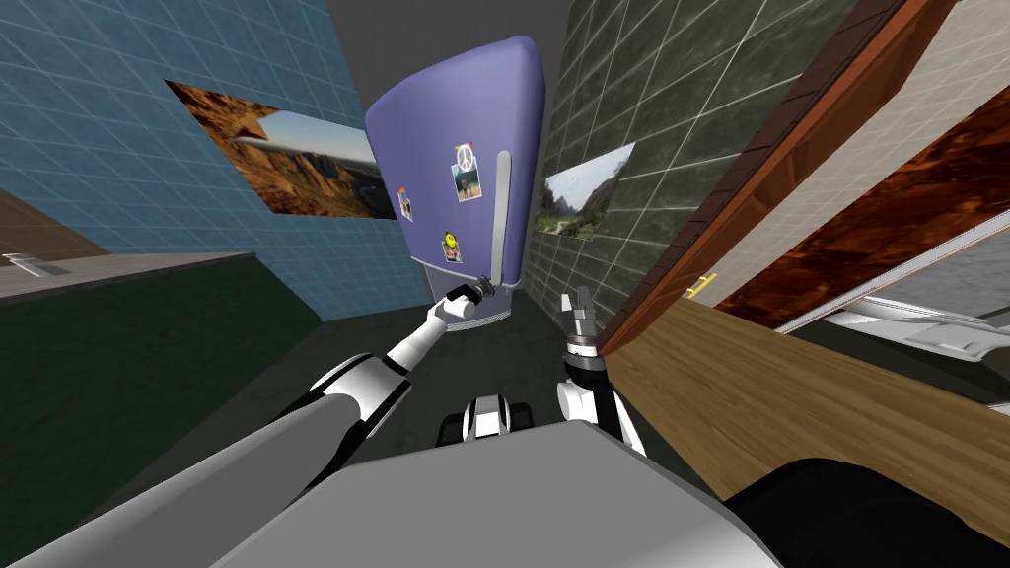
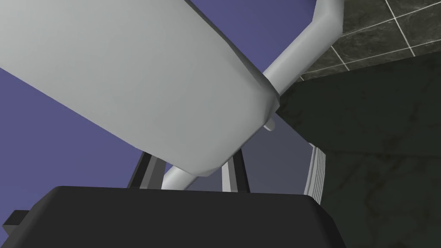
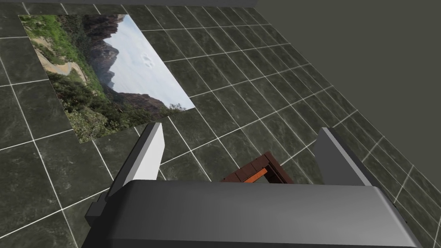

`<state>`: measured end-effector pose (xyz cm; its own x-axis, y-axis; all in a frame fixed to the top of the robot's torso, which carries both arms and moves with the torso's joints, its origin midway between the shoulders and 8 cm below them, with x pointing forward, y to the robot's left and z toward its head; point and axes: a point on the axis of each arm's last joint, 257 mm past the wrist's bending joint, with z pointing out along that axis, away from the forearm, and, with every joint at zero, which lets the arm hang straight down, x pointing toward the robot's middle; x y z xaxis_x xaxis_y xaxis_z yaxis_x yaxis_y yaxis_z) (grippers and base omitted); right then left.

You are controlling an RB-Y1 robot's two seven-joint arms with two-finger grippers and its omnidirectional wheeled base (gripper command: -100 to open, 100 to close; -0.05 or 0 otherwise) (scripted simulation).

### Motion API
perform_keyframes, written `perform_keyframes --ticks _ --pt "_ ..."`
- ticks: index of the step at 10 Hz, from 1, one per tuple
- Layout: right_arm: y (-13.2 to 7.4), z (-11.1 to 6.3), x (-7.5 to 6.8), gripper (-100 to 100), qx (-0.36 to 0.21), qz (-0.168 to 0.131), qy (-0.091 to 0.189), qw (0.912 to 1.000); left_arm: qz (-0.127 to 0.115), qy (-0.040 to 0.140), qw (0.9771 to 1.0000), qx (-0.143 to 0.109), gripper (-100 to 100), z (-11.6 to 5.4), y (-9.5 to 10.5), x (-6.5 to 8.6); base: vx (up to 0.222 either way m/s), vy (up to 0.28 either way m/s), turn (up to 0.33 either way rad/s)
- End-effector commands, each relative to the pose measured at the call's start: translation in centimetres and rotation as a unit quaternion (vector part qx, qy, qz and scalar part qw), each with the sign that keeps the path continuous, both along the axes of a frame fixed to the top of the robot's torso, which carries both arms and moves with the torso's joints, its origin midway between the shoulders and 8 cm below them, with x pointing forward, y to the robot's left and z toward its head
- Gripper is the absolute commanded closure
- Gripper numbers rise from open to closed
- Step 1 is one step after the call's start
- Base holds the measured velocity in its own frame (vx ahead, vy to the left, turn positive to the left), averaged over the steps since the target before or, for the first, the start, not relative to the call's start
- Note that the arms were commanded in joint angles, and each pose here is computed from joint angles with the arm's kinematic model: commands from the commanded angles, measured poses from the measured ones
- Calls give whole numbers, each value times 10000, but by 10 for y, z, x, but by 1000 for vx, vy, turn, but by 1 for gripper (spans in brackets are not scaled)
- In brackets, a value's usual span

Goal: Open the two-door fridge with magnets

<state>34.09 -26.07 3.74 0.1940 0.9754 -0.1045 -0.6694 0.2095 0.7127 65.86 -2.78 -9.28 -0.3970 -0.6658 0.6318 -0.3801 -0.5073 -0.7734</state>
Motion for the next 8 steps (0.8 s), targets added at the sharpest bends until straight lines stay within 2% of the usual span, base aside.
perform_keyframes --ticks 1,3,4,6,7,8 --pt "0 0 0 0 -1 0 0 10000 -198 -77 9998 -30 100 8 -15 -10 -74 217 -51" --pt "0 0 0 0 -1 0 0 10000 -531 -134 9985 -47 100 14 -42 -30 -75 280 -43" --pt "0 0 0 0 -1 0 0 10000 -531 -134 9985 -47 100 14 -42 -30 -78 251 -52" --pt "0 0 0 0 -1 0 0 10000 -872 -171 9960 -65 100 18 -69 -53 -80 273 -33" --pt "0 0 0 0 -1 0 0 10000 -872 -171 9960 -65 100 18 -69 -53 -43 259 -41" --pt "0 0 0 0 0 0 0 10000 -1046 -182 9943 -74 100 19 -82 -65 -46 303 -36"
